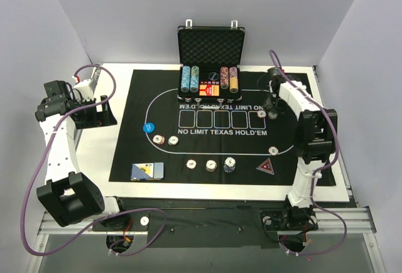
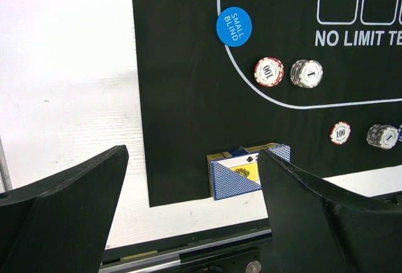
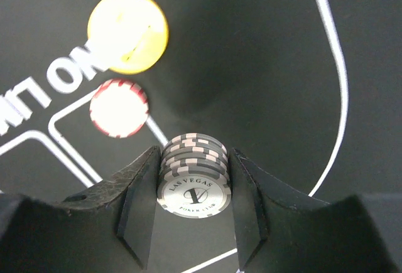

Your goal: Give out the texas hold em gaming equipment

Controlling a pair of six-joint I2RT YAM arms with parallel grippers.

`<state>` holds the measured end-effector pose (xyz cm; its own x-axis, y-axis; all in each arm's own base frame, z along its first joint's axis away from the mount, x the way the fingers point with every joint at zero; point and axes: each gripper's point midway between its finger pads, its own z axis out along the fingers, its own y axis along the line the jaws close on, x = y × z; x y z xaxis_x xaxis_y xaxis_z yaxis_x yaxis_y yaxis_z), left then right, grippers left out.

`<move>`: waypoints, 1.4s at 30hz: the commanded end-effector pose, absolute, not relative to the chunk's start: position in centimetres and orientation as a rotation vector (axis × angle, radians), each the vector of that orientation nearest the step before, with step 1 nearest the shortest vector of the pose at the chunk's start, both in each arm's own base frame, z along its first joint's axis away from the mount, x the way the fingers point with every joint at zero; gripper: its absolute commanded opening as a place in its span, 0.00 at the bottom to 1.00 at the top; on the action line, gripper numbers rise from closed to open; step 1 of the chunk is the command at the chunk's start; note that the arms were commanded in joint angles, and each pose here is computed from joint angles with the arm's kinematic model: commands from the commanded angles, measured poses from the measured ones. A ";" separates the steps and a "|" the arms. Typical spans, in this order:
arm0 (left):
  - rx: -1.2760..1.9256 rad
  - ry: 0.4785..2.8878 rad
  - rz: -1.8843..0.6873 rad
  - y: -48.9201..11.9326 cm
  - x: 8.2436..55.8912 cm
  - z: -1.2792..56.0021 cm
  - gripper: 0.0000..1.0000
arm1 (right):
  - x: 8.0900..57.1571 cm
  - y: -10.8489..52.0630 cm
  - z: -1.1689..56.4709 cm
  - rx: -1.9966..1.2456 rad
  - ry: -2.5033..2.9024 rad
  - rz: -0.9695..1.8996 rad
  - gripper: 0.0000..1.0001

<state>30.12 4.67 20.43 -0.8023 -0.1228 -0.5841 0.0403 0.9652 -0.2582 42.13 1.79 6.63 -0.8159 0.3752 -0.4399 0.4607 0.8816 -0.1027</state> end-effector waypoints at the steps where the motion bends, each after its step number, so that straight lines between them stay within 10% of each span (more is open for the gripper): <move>1: -0.014 2.430 -0.341 4.6 30.3 21.9 0.96 | 43.1 -1.5 7.7 0.756 2.575 -0.401 0.20; 19: -0.022 2.436 -0.356 4.6 30.6 21.7 0.96 | 44.8 -3.9 2.8 0.856 2.648 -0.460 0.27; 31: -0.020 2.422 -0.354 4.5 30.6 22.0 0.96 | 43.8 -2.7 5.8 0.860 2.621 -0.363 0.60; 42: -0.018 2.402 -0.351 4.2 30.1 22.9 0.96 | 38.9 11.0 15.4 0.378 2.509 -0.061 0.64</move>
<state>30.07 4.38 20.51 -0.8021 -0.1176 -0.5855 0.0553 0.9616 -0.2689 42.24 3.22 12.51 -0.7315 0.4158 -0.5404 0.4994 0.8663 -0.0093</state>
